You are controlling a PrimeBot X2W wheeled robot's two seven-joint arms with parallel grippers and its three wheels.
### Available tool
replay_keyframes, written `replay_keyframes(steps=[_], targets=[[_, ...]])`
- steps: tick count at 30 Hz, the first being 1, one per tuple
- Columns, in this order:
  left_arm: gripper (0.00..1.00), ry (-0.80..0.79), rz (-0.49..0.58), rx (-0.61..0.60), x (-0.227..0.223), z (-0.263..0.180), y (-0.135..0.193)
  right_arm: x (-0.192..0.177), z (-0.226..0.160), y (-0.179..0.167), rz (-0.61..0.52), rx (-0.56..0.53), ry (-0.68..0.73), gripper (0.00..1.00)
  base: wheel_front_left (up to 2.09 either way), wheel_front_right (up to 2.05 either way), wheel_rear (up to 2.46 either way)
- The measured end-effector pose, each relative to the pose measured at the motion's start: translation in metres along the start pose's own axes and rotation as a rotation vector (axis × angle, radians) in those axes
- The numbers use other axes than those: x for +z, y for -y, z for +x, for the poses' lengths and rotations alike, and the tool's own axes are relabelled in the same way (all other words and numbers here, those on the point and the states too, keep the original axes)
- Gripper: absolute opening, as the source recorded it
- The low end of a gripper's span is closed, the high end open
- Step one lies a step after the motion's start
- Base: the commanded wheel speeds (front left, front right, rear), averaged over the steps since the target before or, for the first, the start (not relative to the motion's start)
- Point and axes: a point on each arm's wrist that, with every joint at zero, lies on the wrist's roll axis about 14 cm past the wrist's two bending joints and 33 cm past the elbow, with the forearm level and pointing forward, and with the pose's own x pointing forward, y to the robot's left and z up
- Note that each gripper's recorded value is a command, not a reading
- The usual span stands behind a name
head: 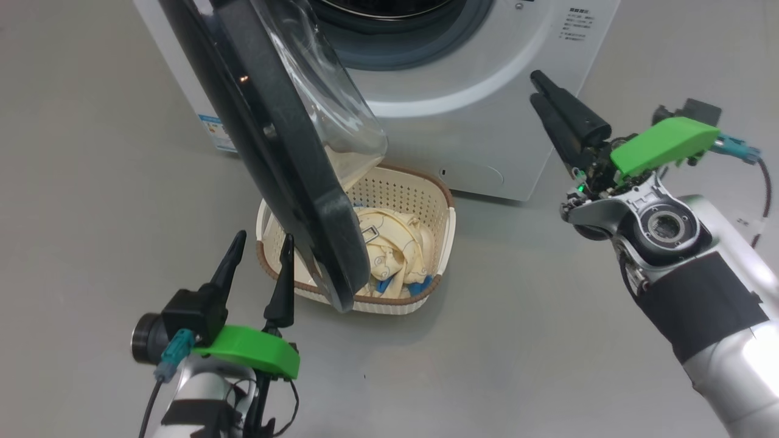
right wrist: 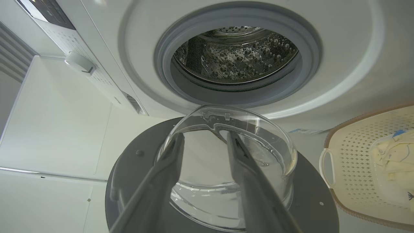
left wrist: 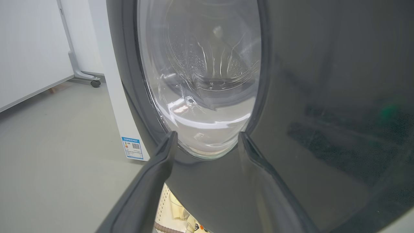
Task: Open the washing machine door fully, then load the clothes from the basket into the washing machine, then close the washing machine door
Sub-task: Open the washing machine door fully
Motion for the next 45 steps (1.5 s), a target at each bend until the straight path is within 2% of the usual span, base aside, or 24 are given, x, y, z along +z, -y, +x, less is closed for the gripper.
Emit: replay_keyframes(steps=[7, 11, 16, 21, 25, 33, 45], targets=[[1.0, 0.002, 0.001, -0.013, 0.001, -0.004, 0.005, 0.055, -0.04, 0.008, -0.184, -0.054, 0.236, 1.0, 0.0, 0.0, 0.0], [1.0, 0.002, 0.007, -0.031, 0.001, -0.008, 0.01, 0.08, -0.067, 0.01, -0.33, -0.09, 0.349, 1.0, 0.0, 0.0, 0.0], [1.0, -0.001, 0.009, -0.045, 0.0, -0.014, 0.014, 0.1, -0.101, 0.019, -0.52, -0.165, 0.417, 1.0, 0.0, 0.0, 0.0], [1.0, 0.004, 0.01, -0.062, 0.002, -0.016, 0.019, 0.118, -0.134, 0.028, -0.76, -0.26, 0.444, 1.0, 0.0, 0.0, 0.0], [1.0, 0.002, 0.011, -0.072, 0.001, -0.018, 0.023, 0.14, -0.161, 0.022, -0.96, -0.317, 0.507, 1.0, 0.0, 0.0, 0.0], [1.0, 0.007, 0.022, -0.084, 0.003, -0.018, 0.024, 0.116, -0.206, 0.044, -1.184, -0.467, 0.516, 1.0, 0.0, 0.0, 0.0], [1.0, -0.005, 0.014, -0.098, -0.001, -0.019, 0.029, 0.074, -0.242, 0.047, -1.321, -0.611, 0.426, 1.0, 0.0, 0.0, 0.0]])
